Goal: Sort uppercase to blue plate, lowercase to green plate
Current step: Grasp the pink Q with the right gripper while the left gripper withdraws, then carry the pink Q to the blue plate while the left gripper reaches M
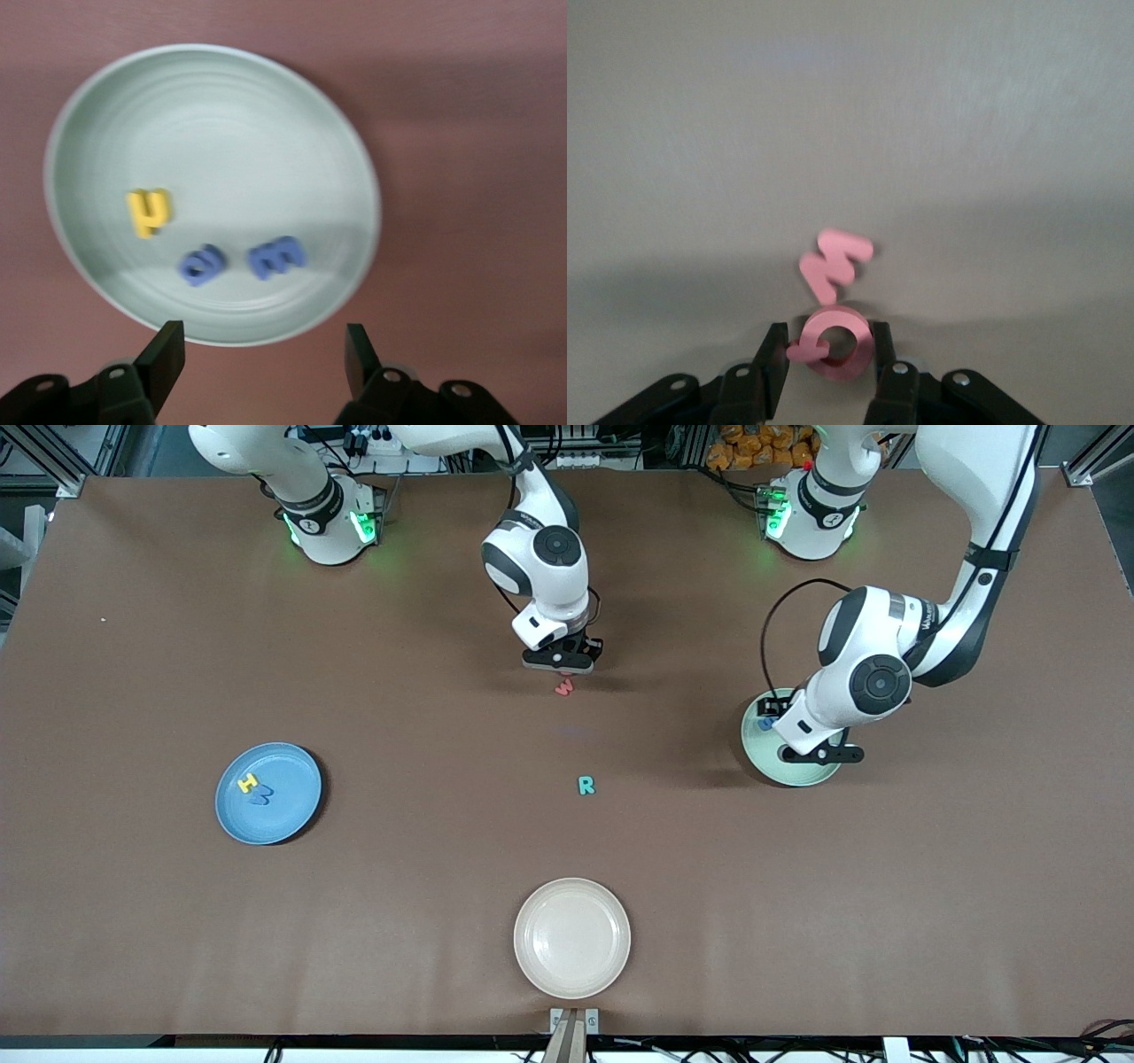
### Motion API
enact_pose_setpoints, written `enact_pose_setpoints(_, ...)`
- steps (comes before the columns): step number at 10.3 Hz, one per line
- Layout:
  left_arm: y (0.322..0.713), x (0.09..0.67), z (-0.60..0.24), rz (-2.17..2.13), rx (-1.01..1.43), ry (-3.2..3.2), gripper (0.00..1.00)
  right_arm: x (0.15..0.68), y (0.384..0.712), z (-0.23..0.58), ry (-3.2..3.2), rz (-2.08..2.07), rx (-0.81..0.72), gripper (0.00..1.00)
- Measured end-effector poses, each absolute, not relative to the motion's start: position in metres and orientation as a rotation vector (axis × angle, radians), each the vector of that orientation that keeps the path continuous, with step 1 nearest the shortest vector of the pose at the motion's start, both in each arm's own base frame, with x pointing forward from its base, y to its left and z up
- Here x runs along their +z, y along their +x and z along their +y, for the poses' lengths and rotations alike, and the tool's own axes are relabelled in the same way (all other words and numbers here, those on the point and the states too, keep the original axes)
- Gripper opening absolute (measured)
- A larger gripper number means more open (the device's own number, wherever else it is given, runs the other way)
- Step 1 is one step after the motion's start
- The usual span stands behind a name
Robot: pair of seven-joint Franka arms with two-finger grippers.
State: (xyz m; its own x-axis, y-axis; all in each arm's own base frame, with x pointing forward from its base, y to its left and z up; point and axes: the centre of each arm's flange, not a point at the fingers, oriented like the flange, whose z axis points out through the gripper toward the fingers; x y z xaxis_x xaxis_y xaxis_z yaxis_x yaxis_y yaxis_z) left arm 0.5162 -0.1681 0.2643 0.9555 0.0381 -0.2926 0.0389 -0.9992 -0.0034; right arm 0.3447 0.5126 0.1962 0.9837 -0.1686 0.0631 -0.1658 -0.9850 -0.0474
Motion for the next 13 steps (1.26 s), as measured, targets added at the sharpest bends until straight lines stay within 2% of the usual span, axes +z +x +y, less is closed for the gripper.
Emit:
enact_pose_setpoints(6, 0.530, 0.278, -0.240, 0.403, -0.439, 3.028, 0.81, 0.257, 0.460, 0.419, -3.146, 0.234, -0.222, 0.43)
enact_pose_setpoints(10, 0.536, 0.250, -0.312, 0.616, -0.486, 3.002, 0.81, 0.271, 0.548, 0.301, -3.208, 0.196, -0.188, 0.43)
enact_pose_setpoints(13, 0.531, 0.244, -0.349, 0.754, -0.490, 2.985, 0.81, 0.277, 0.597, 0.197, -3.233, 0.105, -0.173, 0.43)
